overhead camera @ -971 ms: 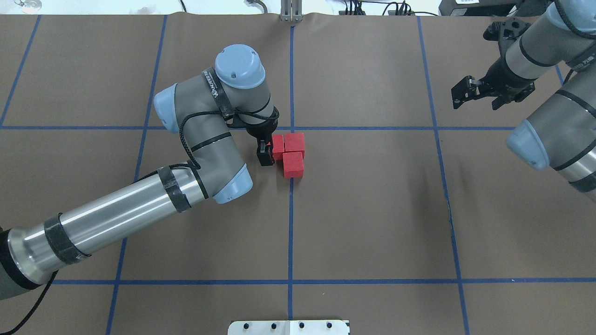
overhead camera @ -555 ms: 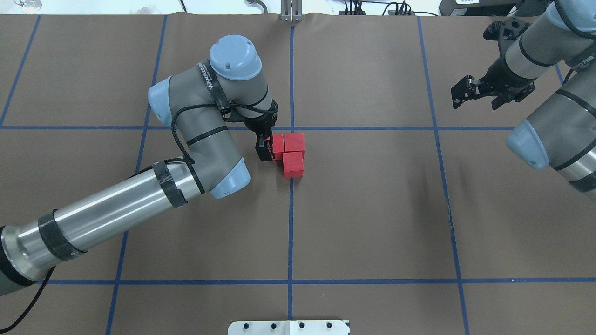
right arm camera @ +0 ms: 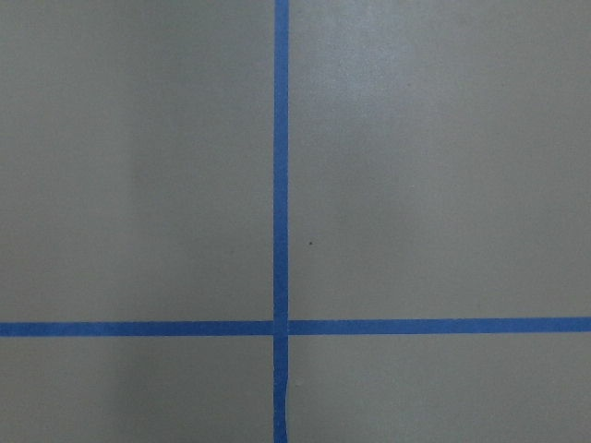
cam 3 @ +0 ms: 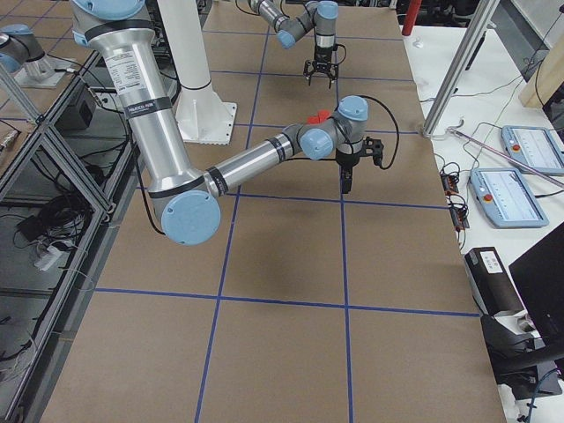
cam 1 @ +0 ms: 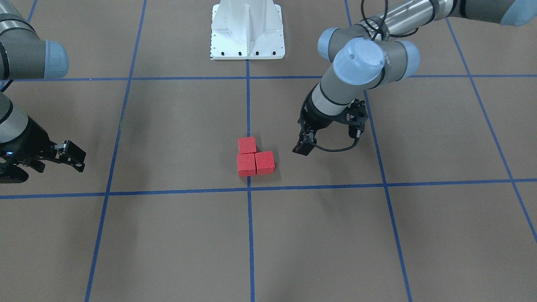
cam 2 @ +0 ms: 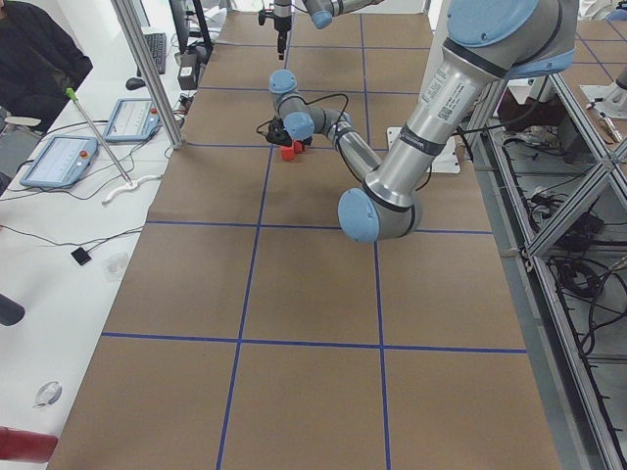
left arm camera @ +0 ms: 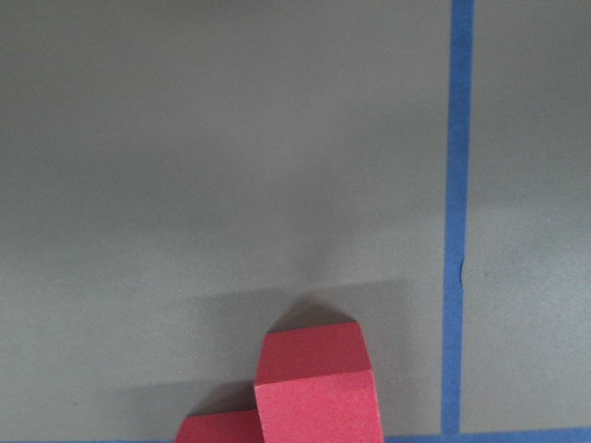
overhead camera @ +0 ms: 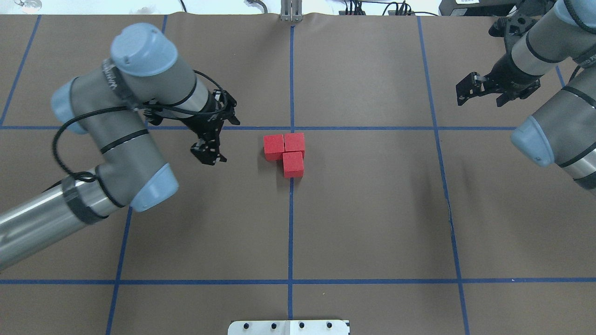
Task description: Form red blocks into L shape at center
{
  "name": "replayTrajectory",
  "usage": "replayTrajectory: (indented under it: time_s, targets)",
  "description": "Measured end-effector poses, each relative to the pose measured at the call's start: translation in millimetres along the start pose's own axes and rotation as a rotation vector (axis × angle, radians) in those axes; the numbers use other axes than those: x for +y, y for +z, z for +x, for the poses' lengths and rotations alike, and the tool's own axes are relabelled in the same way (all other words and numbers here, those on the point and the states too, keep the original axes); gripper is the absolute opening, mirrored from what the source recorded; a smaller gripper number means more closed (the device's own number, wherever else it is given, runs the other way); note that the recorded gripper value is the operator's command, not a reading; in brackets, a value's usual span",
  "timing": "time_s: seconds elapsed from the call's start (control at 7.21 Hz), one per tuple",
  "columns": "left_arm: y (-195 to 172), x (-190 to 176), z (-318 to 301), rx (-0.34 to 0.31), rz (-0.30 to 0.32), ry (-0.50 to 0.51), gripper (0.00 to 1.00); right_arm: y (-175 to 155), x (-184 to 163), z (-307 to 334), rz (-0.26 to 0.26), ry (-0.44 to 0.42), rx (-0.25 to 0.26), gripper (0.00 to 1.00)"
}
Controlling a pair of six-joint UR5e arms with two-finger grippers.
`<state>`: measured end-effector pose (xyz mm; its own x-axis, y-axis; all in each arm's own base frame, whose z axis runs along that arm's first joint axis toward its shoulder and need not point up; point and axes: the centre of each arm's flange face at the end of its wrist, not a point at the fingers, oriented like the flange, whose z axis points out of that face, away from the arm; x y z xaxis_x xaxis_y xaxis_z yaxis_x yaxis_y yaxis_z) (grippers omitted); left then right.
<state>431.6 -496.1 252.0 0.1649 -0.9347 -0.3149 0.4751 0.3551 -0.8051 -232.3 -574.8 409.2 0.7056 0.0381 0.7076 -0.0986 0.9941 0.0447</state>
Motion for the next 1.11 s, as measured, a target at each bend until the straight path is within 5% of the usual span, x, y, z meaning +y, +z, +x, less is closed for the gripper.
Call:
replayTrajectory:
  time_s: [0.42, 0.69, 1.11]
  targets:
    - [-72, -156, -109, -0.017, 0.115, 0.519, 1.00, -27, -16, 56, 0.029, 0.067, 0.006, 1.00]
    - [-130, -287, -148, -0.075, 0.215, 0.857, 1.00, -38, -8, 136, 0.009, 0.013, 0.012, 1.00]
    - [-193, -457, -190, -0.094, 0.190, 1.136, 1.00, -61, 23, 266, -0.021, -0.038, 0.005, 1.00]
